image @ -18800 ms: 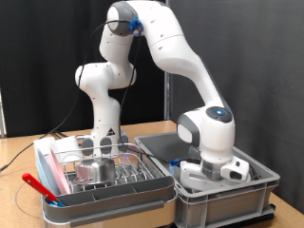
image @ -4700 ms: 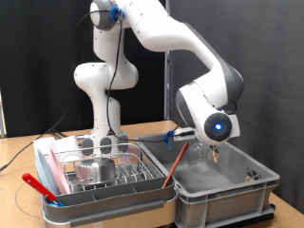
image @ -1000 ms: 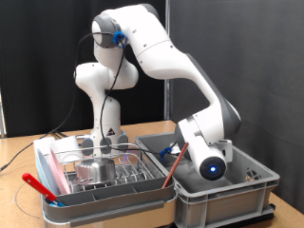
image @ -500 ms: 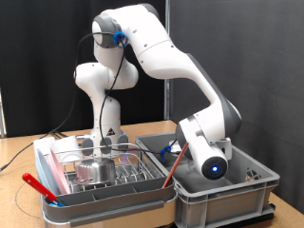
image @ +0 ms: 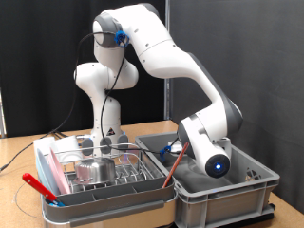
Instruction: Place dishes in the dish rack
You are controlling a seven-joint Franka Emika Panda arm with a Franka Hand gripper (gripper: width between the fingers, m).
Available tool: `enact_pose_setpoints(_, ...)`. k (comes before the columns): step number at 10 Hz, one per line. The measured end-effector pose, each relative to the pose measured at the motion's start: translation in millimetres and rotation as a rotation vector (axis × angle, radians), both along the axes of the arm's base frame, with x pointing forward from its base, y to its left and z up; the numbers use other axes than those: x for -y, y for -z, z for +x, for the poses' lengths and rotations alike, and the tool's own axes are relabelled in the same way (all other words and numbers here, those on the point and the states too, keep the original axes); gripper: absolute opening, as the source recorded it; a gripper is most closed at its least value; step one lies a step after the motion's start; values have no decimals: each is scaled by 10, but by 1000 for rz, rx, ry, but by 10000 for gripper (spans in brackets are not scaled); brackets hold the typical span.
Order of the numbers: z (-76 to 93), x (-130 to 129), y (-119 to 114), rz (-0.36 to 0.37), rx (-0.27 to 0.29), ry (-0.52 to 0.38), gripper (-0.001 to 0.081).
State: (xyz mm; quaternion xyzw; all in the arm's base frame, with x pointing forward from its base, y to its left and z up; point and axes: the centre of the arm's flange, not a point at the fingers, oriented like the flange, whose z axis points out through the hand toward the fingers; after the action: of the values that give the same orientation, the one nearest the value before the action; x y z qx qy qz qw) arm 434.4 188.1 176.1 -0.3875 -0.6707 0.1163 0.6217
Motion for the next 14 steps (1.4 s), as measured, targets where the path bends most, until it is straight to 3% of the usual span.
enact_pose_setpoints(4, -1, 0, 5, -5, 7, -4, 799)
enact_pose_setpoints(5, -2, 1, 6, -4, 5, -3, 634)
enact_pose_setpoints(6, -3, 0, 2, -2, 0, 1, 634)
enact_pose_setpoints(7, 1, 1, -9, 3, -6, 6, 500)
enact_pose_setpoints(8, 9, 0, -21, 7, -9, 10, 315)
enact_pose_setpoints(9, 19, 1, -33, 10, -10, 13, 315)
enact_pose_setpoints(10, 34, -6, -47, 15, -10, 19, 181)
enact_pose_setpoints(11, 39, -4, -48, 14, -8, 18, 181)
enact_pose_setpoints(12, 39, -4, -48, 14, -8, 18, 104)
enact_pose_setpoints(14, 40, -4, -48, 14, -8, 19, 104)
